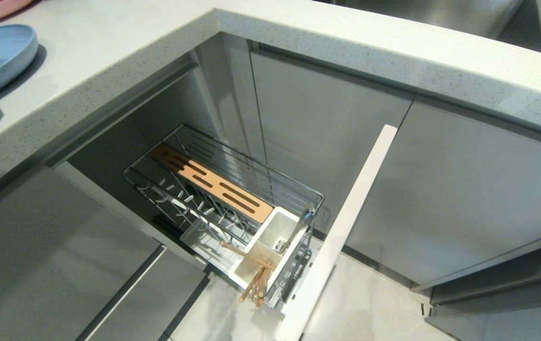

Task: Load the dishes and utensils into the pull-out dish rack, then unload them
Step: Take the bowl out of the cupboard

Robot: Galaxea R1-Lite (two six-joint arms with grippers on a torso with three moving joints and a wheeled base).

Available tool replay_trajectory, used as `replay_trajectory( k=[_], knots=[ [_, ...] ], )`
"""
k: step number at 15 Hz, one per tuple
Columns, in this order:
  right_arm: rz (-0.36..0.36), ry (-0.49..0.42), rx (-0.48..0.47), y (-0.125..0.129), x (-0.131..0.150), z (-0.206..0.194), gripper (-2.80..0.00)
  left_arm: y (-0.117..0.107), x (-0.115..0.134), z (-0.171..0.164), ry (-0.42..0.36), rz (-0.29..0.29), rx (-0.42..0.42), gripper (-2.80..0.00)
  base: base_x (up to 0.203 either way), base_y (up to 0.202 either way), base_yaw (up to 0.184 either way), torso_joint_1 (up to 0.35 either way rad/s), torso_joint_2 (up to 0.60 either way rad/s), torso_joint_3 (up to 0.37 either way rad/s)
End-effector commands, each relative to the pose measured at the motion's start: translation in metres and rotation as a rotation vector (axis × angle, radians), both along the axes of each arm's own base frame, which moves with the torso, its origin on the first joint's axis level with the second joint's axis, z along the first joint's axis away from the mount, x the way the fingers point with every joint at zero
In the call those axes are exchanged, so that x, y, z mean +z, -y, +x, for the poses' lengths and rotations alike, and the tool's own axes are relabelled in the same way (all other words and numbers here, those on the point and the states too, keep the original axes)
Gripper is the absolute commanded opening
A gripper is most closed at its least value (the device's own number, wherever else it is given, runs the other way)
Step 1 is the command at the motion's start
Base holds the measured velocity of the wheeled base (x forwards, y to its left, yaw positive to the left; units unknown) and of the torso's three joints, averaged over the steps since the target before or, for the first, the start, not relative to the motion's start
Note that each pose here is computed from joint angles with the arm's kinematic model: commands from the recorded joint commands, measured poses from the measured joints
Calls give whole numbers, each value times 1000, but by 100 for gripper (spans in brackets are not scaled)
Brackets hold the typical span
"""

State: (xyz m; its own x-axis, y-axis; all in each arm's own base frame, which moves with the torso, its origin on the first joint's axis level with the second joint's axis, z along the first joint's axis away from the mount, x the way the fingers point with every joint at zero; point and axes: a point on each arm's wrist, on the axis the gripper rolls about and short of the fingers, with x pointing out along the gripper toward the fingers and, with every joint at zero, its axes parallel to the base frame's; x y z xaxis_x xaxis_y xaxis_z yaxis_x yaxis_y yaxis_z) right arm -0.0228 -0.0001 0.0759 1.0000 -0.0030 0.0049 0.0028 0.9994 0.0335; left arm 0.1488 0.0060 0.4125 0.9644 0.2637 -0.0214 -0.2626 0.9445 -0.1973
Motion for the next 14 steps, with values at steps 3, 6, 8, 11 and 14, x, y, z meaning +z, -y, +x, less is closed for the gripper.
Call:
replay_trajectory(
  k=[3,6,8,11,14],
  knots=[
    [0,3,1,0,0,0,-280,1,-3,10,-21,-2,-3,-280,0,0,0,0,0,0],
    [0,3,0,0,-1,0,-280,1,-4,12,-25,-2,-1,-167,0,0,0,0,0,0],
    [0,3,-1,0,0,0,-280,1,-4,12,-25,-2,0,0,0,0,0,0,0,0],
    [0,3,0,0,-1,0,-280,1,-4,11,-25,-2,-1,0,0,0,0,0,0,0],
    [0,3,1,0,0,0,-280,1,-4,11,-25,-1,5,0,0,0,0,0,0,0]
  ],
)
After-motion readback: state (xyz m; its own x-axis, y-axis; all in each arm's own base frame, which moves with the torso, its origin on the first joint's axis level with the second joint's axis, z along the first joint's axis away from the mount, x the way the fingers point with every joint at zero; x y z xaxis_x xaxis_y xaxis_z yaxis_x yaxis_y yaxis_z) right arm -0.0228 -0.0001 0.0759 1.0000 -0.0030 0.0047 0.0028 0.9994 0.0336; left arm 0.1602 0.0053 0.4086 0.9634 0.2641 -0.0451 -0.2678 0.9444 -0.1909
